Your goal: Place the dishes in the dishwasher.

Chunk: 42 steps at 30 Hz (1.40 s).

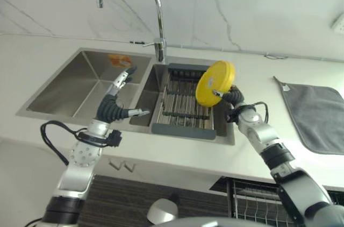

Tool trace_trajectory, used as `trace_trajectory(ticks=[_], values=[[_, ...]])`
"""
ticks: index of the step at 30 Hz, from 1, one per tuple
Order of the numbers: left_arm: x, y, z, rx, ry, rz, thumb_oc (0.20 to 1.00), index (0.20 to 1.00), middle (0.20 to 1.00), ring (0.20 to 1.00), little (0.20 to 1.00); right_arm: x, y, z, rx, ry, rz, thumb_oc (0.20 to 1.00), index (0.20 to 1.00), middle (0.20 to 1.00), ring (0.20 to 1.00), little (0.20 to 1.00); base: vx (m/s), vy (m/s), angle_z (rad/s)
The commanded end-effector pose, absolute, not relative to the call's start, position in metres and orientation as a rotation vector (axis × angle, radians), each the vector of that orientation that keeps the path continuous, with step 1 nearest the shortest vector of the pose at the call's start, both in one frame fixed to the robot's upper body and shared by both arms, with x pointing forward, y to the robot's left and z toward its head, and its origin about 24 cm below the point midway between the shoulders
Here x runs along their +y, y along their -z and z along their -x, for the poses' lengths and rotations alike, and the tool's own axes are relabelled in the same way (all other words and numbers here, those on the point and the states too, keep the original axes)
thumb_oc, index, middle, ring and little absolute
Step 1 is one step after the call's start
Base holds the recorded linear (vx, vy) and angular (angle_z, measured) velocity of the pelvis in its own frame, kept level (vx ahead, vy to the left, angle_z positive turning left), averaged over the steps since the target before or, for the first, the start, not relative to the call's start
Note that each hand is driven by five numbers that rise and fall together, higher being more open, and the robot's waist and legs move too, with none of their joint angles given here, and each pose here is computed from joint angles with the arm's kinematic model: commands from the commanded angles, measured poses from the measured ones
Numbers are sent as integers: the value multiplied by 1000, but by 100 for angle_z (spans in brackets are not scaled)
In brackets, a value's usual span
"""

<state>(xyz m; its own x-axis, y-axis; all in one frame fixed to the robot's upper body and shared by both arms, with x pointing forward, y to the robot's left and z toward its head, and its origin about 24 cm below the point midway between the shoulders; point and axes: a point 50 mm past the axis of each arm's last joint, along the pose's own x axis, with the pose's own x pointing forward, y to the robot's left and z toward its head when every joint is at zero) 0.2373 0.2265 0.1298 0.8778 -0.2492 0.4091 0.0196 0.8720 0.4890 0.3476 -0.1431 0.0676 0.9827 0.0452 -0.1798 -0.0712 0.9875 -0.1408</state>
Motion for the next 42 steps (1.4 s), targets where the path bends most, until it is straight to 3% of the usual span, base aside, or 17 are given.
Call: trace_trajectory(ticks=[1, 19, 28, 35, 42], values=[[210, -149, -242, -591, 220, -459, 1000, 1000, 1000, 1000, 1000, -135, -103, -368, 64, -28, 223, 200, 200, 200, 200, 200, 0, 0, 0], [207, -144, -243, -564, 231, -431, 1000, 1000, 1000, 1000, 1000, -136, -97, -361, 27, 49, 111, 200, 200, 200, 200, 200, 0, 0, 0], [207, -140, -241, -562, 226, -419, 1000, 1000, 1000, 1000, 1000, -142, -114, -353, -120, 76, -16, 200, 200, 200, 200, 200, 0, 0, 0], [208, -139, -239, -566, 222, -419, 1000, 1000, 1000, 1000, 1000, -157, -127, -332, -277, 112, 95, 200, 200, 200, 200, 200, 5, 18, -4], [207, -139, -241, -580, 237, -430, 1000, 1000, 1000, 1000, 1000, -169, -126, -310, -347, 132, -1, 200, 200, 200, 200, 200, 1, 39, -15]])
